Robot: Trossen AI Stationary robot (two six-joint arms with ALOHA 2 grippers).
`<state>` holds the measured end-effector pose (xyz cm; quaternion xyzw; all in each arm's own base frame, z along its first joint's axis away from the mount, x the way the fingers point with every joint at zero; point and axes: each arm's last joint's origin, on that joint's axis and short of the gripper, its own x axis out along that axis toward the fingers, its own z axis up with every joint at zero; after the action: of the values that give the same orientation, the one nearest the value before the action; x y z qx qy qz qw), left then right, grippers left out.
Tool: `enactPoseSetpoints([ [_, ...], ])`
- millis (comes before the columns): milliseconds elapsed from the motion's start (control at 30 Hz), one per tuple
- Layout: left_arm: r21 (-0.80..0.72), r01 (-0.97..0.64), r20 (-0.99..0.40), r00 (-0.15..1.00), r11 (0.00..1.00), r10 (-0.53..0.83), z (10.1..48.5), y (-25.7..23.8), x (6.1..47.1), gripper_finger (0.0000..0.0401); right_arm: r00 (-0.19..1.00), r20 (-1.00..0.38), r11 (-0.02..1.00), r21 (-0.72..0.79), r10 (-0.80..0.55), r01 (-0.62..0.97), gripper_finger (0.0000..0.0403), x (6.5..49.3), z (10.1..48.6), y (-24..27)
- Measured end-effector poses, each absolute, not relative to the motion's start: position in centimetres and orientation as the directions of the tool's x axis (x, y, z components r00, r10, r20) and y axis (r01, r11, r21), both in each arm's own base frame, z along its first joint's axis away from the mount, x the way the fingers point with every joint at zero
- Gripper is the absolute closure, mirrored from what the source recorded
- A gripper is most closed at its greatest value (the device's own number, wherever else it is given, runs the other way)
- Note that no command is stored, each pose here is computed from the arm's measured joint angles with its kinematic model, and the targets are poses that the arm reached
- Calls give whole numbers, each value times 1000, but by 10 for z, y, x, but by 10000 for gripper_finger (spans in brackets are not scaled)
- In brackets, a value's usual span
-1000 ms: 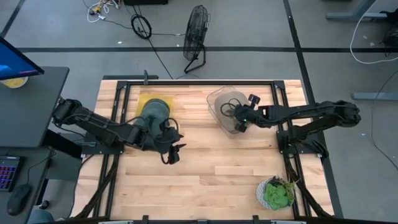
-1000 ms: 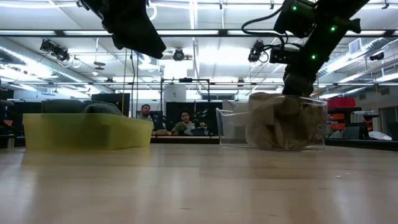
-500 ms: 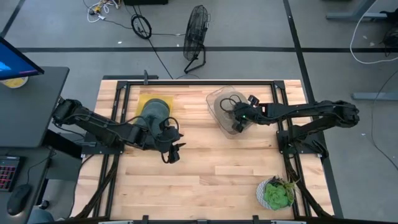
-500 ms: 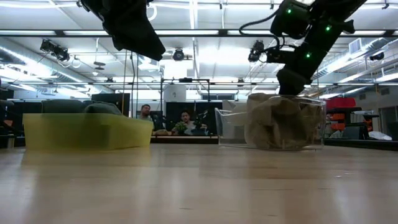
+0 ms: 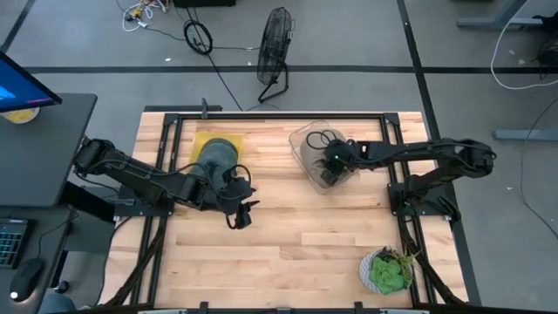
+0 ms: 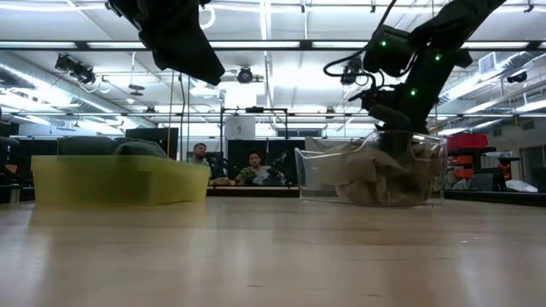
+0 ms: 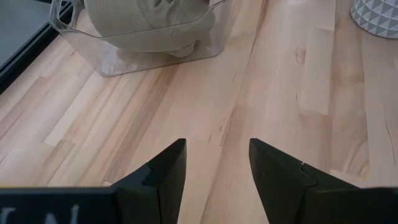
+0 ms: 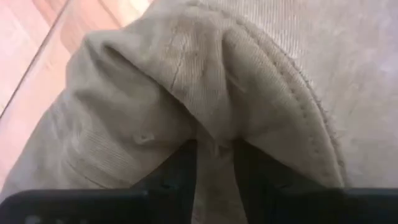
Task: Pick & Place hat
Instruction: Put the brown cap into the transparent bin
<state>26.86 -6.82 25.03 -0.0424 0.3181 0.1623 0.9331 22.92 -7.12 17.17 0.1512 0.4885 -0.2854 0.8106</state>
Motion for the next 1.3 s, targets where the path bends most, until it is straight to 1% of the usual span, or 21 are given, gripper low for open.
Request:
enactPoseSetpoints([
  [100, 24, -330, -608, 745, 944, 276, 250, -68, 269, 222, 347, -890, 785, -20, -296, 619, 291, 231, 165, -75],
  [300, 25, -330, -609, 744, 944, 276, 250, -68, 269, 222, 307, -908, 798, -47, -285, 601, 291, 236, 152, -77],
  [600, 27, -330, -610, 743, 944, 277, 250, -68, 268, 222, 317, -915, 810, -20, -251, 586, 291, 238, 149, -77],
  [767, 27, -330, -610, 742, 944, 277, 250, -68, 268, 222, 347, -910, 834, 3, -226, 552, 291, 244, 174, -77],
  [900, 29, -330, -614, 739, 943, 278, 250, -68, 268, 222, 384, -894, 860, -4, -232, 511, 291, 252, 210, -79],
  [1100, 40, -330, -626, 727, 943, 281, 248, -68, 267, 222, 298, -925, 854, -52, -236, 518, 287, 250, 242, -80],
  [1167, 41, -330, -627, 727, 943, 281, 248, -68, 267, 222, 242, -926, 836, -123, -290, 534, 283, 247, 246, -81],
  [1233, 41, -330, -626, 727, 943, 281, 248, -68, 267, 222, 201, -904, 803, -211, -376, 557, 280, 245, 249, -83],
  [1300, 41, -330, -627, 727, 943, 281, 248, -68, 267, 222, 170, -896, 778, -247, -411, 577, 278, 243, 247, -86],
])
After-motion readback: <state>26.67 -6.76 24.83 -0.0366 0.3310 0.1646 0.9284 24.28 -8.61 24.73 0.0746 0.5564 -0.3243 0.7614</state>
